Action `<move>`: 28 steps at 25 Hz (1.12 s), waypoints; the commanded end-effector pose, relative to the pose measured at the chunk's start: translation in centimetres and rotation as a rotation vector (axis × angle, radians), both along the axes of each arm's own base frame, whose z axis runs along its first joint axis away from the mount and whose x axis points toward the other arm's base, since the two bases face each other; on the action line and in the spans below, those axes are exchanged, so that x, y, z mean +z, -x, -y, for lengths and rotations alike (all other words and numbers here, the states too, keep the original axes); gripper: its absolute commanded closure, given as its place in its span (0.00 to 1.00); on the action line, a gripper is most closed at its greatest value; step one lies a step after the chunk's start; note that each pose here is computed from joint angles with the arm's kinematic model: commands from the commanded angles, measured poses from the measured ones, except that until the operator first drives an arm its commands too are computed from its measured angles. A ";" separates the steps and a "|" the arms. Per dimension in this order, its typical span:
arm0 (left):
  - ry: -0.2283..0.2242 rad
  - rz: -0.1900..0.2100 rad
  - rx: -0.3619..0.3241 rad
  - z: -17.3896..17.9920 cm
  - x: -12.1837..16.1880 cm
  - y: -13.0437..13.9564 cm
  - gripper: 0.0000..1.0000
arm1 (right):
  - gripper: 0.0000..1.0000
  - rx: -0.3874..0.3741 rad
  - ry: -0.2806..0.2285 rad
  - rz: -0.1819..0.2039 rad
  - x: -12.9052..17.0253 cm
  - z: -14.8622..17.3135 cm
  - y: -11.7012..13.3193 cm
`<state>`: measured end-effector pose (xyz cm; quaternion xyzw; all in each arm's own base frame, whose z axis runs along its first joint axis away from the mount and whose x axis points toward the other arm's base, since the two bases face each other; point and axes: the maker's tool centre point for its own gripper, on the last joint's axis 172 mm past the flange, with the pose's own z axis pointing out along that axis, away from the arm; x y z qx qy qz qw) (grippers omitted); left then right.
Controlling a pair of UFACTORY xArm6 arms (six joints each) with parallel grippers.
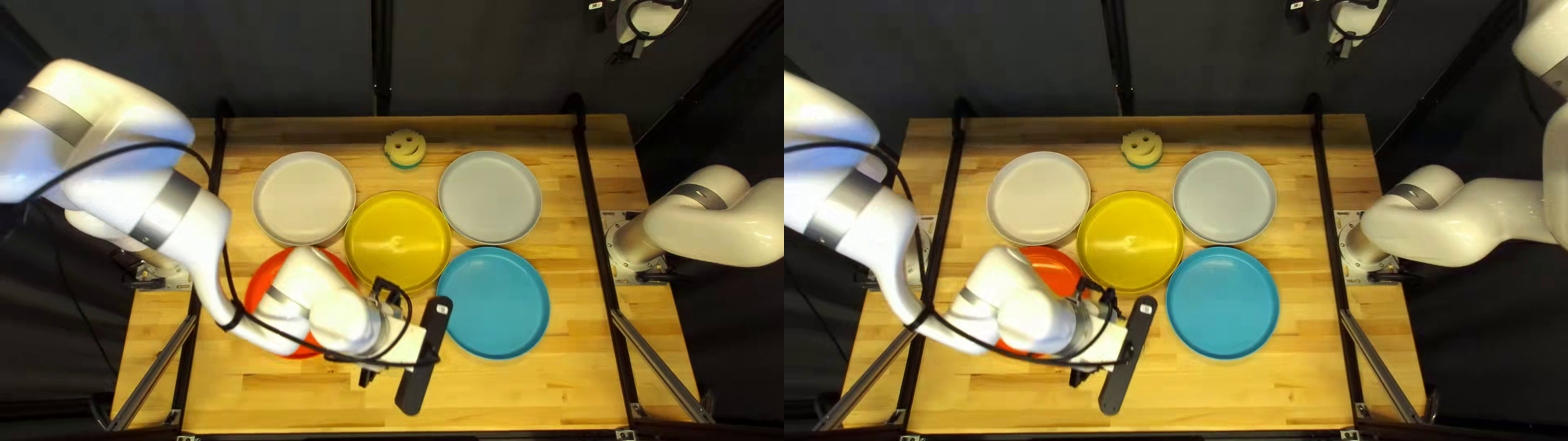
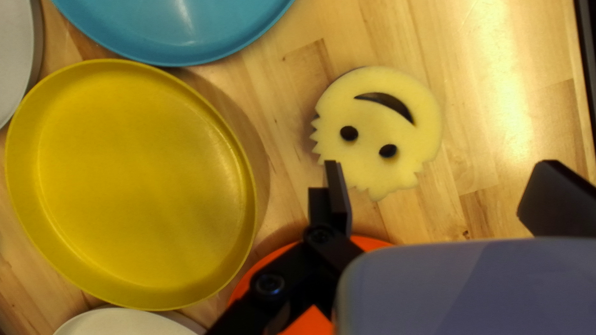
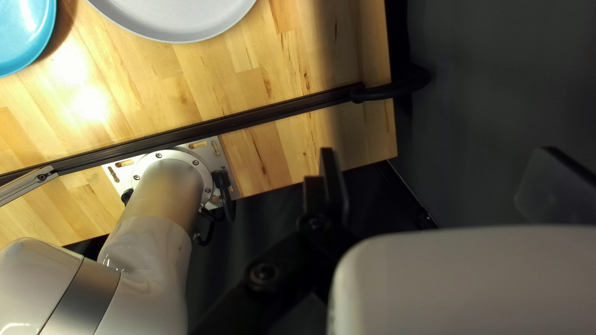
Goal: Pick up sponge and scrub the plate
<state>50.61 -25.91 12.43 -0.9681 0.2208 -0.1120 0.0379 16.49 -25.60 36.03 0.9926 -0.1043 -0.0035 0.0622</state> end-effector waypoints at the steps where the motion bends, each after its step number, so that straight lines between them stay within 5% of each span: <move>1: -0.013 0.005 -0.019 0.3 -2.2 0.3 0.00 | 0.00 0.000 0.000 0.000 0.0 0.0 0.0; 6: -0.024 0.007 -0.027 1.0 -4.2 0.7 0.00 | 0.00 0.000 0.000 0.000 0.0 0.0 0.0; 19: -0.152 0.001 0.004 1.5 -8.0 0.8 0.00 | 0.00 0.000 0.000 0.000 0.0 0.0 0.0; 28: -0.159 -0.011 0.028 0.0 -8.8 1.2 0.00 | 0.00 0.000 0.000 0.000 0.0 0.0 0.0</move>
